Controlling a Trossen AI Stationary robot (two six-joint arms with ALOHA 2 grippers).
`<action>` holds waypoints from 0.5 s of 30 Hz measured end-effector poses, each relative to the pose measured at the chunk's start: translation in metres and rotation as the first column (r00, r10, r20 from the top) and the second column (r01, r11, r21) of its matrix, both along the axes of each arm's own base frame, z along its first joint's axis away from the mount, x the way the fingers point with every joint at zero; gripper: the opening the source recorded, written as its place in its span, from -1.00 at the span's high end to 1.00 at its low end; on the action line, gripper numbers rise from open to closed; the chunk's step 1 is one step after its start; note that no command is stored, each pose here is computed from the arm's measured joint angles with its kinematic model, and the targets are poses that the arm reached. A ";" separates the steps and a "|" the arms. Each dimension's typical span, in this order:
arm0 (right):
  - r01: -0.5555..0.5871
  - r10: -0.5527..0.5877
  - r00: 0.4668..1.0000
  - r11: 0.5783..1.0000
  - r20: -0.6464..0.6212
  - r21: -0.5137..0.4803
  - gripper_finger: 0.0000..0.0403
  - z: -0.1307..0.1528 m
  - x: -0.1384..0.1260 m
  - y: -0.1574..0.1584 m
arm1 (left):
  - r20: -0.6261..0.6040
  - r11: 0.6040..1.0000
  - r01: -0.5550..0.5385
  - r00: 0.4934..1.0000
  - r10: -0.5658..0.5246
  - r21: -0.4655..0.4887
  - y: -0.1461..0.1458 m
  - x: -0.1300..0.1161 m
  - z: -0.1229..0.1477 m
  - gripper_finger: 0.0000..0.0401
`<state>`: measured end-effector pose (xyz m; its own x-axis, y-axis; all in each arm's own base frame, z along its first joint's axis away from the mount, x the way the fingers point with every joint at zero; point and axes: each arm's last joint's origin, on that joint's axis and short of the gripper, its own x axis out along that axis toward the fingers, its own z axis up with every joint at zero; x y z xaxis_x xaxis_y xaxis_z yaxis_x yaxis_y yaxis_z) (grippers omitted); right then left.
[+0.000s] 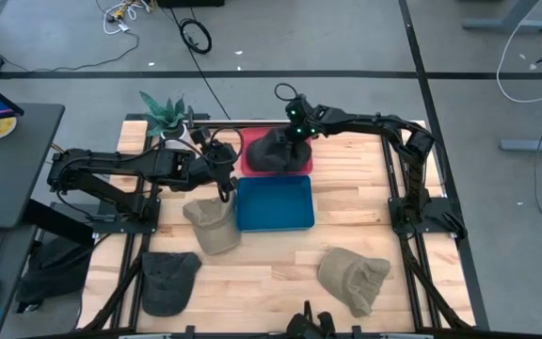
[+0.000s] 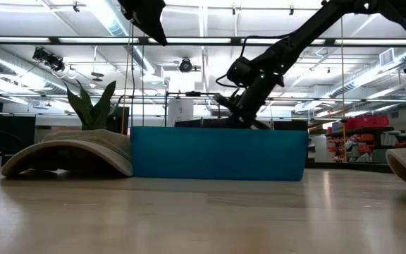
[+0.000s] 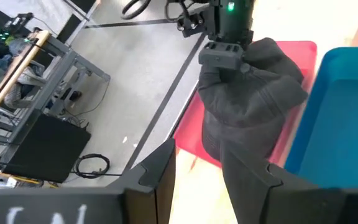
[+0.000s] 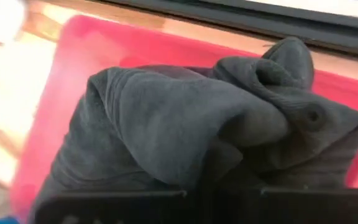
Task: Pick & Place hat
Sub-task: Put the top black cap into the red bin
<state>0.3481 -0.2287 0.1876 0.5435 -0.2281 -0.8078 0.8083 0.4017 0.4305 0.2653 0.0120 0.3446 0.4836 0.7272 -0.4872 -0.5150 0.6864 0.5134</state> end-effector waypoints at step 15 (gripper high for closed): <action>-0.029 0.030 0.993 0.999 -0.112 0.016 0.95 -0.006 -0.005 0.009 | 0.007 1.000 0.008 1.000 -0.008 -0.017 0.000 0.000 0.000 0.35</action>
<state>0.3435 -0.2201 0.1821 0.4559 -0.2013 -0.8670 0.8396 0.4206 0.3438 0.2657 0.0116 0.3444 0.4932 0.7149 -0.4957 -0.5130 0.6992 0.4980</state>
